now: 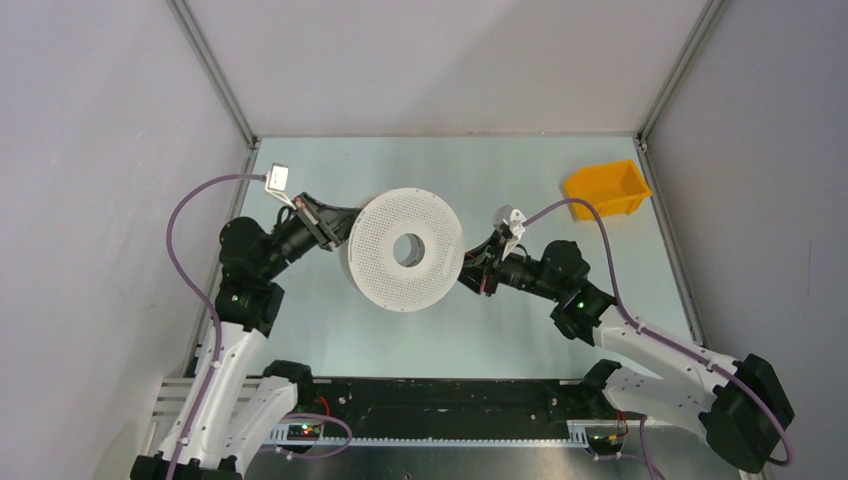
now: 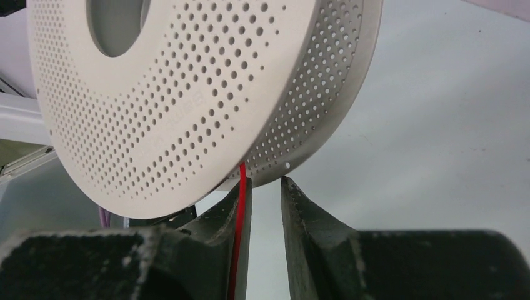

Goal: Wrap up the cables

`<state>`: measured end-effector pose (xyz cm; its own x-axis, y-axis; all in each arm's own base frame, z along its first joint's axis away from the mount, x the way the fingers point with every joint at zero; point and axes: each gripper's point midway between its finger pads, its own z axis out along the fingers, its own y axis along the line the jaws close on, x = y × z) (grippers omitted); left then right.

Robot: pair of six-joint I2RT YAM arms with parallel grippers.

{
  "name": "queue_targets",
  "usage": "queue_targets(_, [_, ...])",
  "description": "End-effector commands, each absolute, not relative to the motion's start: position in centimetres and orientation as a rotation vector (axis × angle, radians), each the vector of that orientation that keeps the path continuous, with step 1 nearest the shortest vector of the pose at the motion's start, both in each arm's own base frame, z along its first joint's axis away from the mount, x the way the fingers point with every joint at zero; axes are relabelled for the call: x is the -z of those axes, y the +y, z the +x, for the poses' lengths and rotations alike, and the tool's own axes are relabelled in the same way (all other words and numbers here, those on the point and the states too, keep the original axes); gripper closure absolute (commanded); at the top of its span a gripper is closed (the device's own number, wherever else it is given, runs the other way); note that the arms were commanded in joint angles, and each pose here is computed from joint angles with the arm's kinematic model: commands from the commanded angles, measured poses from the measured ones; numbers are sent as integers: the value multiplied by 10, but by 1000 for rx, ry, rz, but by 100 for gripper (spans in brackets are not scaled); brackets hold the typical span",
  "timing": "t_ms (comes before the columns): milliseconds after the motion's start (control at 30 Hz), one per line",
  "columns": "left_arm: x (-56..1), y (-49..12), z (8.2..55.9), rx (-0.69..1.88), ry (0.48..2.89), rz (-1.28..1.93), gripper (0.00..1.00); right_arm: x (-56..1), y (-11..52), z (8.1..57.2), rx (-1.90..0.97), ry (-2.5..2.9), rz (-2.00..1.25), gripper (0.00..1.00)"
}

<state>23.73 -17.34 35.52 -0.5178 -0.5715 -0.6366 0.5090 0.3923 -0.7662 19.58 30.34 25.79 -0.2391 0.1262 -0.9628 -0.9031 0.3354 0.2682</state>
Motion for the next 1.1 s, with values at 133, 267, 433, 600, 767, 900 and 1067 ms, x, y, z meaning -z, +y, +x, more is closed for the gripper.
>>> queue_targets(133, [-388, -159, 244, 1294, 1495, -79, 100, -272, 296, 190, -1156, 1435, -735, 67])
queue_targets(267, [-384, -154, 249, 1286, 1504, -108, 100, -269, 295, 182, -1155, 1421, -791, 61])
queue_targets(433, [-378, -152, 253, 1290, 1520, -128, 100, -267, 288, 172, -1119, 1368, -869, 57])
queue_targets(600, [-379, -152, 253, 1287, 1521, -114, 100, -267, 285, 174, -1102, 1365, -861, 64])
queue_targets(767, [-385, -154, 249, 1289, 1510, -86, 100, -265, 284, 176, -1103, 1376, -858, 64])
queue_targets(900, [-387, -154, 248, 1301, 1508, -88, 100, -266, 284, 176, -1106, 1377, -853, 62])
queue_targets(1067, [-392, -155, 246, 1320, 1497, -88, 100, -269, 291, 175, -1154, 1358, -842, 58])
